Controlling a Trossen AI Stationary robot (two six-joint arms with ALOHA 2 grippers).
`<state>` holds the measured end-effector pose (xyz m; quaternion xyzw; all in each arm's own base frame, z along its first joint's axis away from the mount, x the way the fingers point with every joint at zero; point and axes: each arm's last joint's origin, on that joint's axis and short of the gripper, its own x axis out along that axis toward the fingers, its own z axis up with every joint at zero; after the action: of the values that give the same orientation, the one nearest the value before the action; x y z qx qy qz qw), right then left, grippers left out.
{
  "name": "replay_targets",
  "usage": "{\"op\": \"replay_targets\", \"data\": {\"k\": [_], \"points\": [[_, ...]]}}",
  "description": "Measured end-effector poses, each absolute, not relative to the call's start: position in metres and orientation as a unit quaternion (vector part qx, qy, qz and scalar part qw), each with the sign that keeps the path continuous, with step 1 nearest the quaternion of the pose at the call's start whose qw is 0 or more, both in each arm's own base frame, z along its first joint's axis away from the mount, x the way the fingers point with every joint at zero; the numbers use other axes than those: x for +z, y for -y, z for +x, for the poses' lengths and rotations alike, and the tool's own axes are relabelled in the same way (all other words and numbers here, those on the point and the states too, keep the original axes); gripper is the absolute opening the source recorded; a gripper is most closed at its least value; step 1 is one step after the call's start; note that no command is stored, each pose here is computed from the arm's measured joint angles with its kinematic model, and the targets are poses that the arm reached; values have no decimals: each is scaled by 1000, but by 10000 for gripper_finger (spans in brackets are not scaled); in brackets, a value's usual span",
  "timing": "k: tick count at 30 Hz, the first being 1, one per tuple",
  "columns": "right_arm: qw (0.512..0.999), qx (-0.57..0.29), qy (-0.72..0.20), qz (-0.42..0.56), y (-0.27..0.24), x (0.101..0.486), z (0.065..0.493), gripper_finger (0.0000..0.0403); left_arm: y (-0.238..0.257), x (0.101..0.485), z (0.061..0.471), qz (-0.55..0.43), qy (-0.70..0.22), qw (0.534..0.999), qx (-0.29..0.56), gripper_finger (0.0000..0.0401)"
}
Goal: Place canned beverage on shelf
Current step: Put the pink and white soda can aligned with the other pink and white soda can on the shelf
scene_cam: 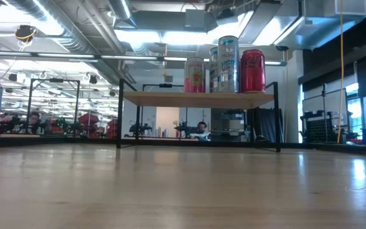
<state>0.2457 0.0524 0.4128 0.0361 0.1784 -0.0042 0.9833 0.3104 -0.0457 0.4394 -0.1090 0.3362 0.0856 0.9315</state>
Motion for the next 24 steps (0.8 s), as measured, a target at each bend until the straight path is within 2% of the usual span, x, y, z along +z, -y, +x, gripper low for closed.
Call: {"op": "replay_targets", "data": {"k": [6,14,24], "points": [[984,9,-174,42,-51,413,249,26,40,455,329,-64,-311,946,68,258],[978,3,-205,31,-52,404,253,2,33,458,332,-59,-301,948,80,259],[976,7,-218,4,-53,404,258,1,33,458,333,-56,-296,950,82,260]]}}
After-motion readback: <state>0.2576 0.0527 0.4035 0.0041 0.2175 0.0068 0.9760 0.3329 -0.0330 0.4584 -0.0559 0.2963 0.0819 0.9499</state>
